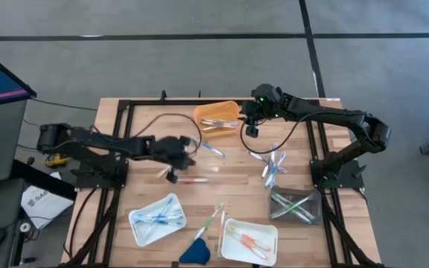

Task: Pick & Place Toothbrushes
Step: Put the orange toothbrush into the right white bin

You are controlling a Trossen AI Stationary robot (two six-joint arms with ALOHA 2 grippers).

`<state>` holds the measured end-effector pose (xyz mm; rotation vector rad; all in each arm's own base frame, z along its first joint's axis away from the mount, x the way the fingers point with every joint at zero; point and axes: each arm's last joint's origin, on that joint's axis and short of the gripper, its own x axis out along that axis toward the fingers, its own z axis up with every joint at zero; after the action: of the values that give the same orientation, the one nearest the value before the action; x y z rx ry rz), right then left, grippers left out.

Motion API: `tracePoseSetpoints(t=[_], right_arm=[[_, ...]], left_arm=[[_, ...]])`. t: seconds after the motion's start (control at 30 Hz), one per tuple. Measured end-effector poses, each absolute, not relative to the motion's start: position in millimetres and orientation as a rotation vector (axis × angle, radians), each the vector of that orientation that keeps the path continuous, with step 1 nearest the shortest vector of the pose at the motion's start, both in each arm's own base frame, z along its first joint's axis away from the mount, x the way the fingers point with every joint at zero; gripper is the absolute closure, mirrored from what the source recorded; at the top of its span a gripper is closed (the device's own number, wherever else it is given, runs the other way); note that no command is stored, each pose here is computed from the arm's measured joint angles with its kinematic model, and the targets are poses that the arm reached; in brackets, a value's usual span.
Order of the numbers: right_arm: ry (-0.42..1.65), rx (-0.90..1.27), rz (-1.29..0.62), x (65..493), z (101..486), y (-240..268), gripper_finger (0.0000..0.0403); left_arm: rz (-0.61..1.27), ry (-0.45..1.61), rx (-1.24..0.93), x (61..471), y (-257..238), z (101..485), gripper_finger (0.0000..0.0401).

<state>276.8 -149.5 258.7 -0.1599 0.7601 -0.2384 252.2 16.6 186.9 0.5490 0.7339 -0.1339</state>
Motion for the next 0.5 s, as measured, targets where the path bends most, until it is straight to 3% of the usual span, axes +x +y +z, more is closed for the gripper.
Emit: tracePoseSetpoints(t=[0.27, 0.5], right_arm=[[0.748, -0.163, -0.240, 278, 260, -150, 0.0300], [0.722, -0.163, -0.247, 279, 262, -151, 0.0300]], left_arm=[[0.030, 0.419, 0.370, 244, 35, 235, 0.0393], [0.058, 0.219, 0.378, 253, 38, 251, 0.0393]])
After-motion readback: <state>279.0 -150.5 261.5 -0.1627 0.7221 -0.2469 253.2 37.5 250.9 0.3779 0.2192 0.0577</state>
